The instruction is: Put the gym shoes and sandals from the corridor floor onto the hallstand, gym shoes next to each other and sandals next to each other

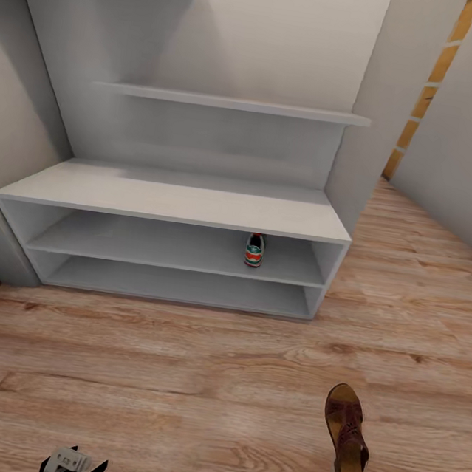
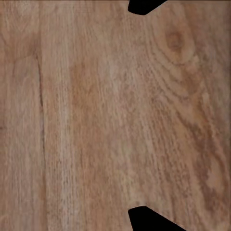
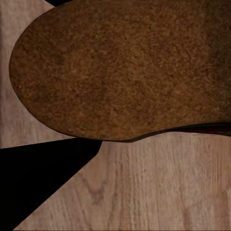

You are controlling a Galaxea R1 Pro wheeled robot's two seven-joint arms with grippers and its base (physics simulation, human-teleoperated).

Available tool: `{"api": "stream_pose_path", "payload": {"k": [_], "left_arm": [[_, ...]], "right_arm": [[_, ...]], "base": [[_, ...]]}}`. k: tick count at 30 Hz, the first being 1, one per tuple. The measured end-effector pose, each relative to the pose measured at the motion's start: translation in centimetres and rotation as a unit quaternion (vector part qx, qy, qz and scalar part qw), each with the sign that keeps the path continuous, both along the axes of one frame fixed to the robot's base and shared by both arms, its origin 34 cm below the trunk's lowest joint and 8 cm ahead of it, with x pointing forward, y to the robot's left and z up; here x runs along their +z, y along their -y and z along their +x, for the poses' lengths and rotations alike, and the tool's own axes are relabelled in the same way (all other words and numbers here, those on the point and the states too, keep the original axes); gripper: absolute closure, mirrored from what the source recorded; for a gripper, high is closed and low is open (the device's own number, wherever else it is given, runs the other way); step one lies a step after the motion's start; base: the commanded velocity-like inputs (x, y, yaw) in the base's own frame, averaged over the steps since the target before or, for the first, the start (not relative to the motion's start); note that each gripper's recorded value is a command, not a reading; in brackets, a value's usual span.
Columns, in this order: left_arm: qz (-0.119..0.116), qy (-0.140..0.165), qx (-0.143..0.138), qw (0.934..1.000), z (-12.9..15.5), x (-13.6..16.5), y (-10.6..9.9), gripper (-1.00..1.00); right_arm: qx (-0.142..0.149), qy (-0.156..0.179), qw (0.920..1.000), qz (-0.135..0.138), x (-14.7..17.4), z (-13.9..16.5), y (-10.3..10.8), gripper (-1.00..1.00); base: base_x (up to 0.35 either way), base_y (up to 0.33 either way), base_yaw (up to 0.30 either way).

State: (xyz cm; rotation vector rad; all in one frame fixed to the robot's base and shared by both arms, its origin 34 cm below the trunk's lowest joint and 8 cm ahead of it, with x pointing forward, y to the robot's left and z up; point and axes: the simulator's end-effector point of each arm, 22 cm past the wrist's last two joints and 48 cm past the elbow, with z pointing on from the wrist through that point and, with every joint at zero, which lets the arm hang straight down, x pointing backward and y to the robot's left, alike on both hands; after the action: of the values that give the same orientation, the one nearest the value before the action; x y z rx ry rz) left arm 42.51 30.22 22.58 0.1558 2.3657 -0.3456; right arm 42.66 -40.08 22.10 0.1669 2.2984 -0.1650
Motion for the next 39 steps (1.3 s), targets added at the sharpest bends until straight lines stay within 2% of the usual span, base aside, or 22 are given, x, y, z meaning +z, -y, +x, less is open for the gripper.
{"api": "stream_pose_path", "payload": {"k": [21, 39], "left_arm": [[0.002, 0.0, 0.001, 1.0, 0.02, 0.02, -0.29, -1.0], [0.0, 0.002, 0.013, 0.9999, 0.18, 0.13, -0.67, -1.0]], "right_arm": [[-0.001, 0.001, 1.0, -0.002, 0.1, 0.02, 0.36, 1.0], [-0.001, 0.002, 1.0, -0.003, 0.2, 0.12, 0.49, 1.0]], "base": [[0.0, 0.31, 0.0], [0.0, 0.31, 0.0]]}}
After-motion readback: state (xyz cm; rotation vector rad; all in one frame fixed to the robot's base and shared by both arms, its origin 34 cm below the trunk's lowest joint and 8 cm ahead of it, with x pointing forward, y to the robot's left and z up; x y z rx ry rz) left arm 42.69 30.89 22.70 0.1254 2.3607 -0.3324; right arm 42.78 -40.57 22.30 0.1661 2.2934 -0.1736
